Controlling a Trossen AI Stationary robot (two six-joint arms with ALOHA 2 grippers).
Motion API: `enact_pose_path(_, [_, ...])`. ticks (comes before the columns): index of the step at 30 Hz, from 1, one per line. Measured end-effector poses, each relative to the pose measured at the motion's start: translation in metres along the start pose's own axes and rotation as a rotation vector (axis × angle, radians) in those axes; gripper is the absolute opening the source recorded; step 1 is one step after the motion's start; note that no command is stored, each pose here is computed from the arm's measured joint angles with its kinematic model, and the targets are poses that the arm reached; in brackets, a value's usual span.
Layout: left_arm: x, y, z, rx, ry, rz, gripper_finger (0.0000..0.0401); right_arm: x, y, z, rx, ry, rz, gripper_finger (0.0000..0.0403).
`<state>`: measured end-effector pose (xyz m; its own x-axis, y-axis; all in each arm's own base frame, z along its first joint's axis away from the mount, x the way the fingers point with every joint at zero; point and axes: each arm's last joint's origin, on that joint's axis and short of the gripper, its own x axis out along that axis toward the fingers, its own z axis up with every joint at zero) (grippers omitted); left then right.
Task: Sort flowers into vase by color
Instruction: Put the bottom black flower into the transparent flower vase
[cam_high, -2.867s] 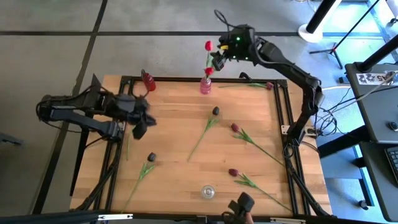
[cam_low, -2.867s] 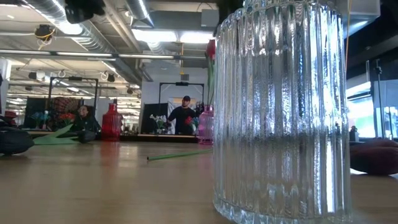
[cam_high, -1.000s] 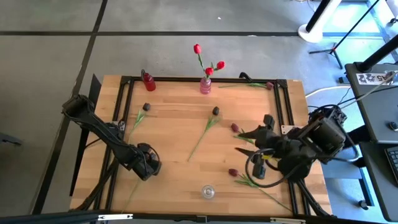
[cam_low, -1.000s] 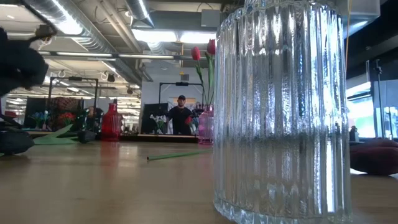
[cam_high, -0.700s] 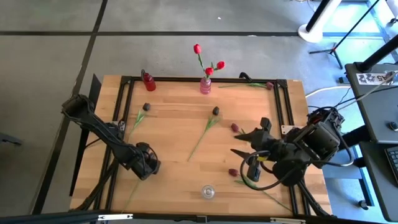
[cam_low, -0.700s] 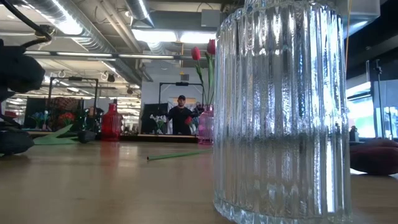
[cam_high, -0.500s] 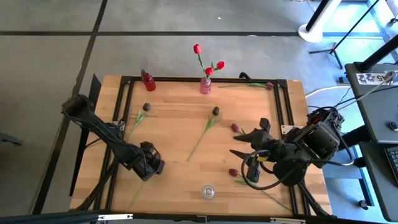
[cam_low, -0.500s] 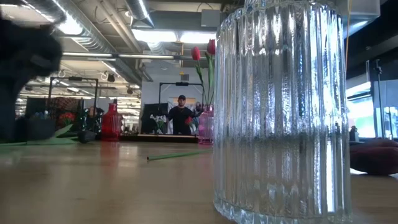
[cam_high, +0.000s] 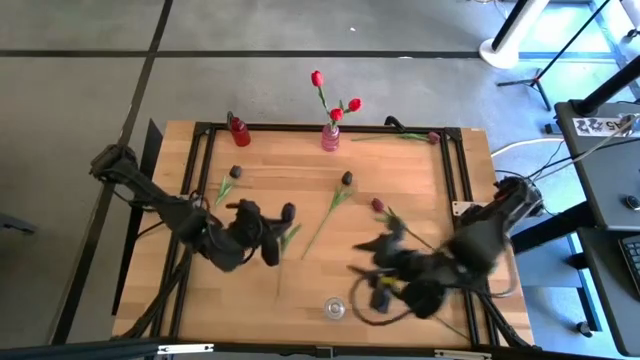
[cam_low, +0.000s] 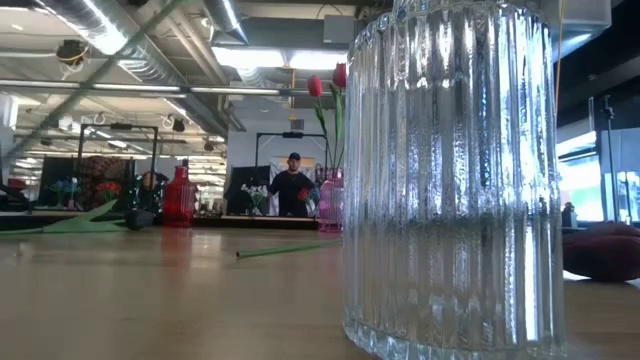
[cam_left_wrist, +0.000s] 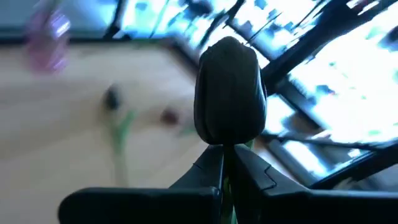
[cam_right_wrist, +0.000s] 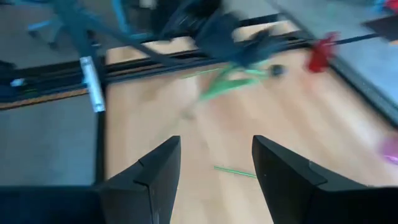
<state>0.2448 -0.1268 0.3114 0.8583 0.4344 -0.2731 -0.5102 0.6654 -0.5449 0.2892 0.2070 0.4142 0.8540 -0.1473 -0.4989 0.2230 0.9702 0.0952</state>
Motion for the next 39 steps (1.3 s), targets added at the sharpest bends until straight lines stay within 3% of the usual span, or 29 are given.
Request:
enact_pose_path(5, [0.006,-0.027,0.033,-0.001,-0.139,-0.266,0.001,0.036,0.004,-0.002,0.013,-0.025,0.209,0.0198])
enact_pose_path(9, [0.003,-0.038,0.044,0.037,-0.178,-0.441,0.001,0.036,0.007,0.012,-0.115,-0.192,0.204,0.0198])
enact_pose_path(14, [0.001,-0.029,0.022,0.099,-0.137,-0.454,0.001,0.033,-0.001,0.022,-0.243,-0.251,0.222,0.0198])
enact_pose_path(19, [0.005,-0.008,0.0,0.077,-0.17,-0.519,0.001,0.077,-0.011,-0.009,-0.247,-0.21,0.28,0.0198])
enact_pose_path(22, [0.004,-0.001,-0.003,0.106,-0.211,-0.573,0.001,0.084,-0.017,-0.018,-0.2,-0.221,0.233,0.0198])
enact_pose_path(25, [0.005,0.004,-0.009,0.159,-0.216,-0.579,0.001,0.081,-0.019,-0.01,-0.116,-0.281,0.217,0.0198])
enact_pose_path(31, [0.005,0.006,-0.011,0.233,-0.227,-0.599,0.001,0.093,-0.036,-0.002,0.037,-0.272,0.195,0.0198])
enact_pose_path(36, [0.004,0.005,-0.012,0.27,-0.228,-0.617,0.001,0.1,-0.046,0.002,0.047,-0.259,0.213,0.0198])
enact_pose_path(39, [0.004,0.005,-0.012,0.319,-0.244,-0.612,0.001,0.105,-0.044,-0.001,-0.013,-0.261,0.21,0.0198])
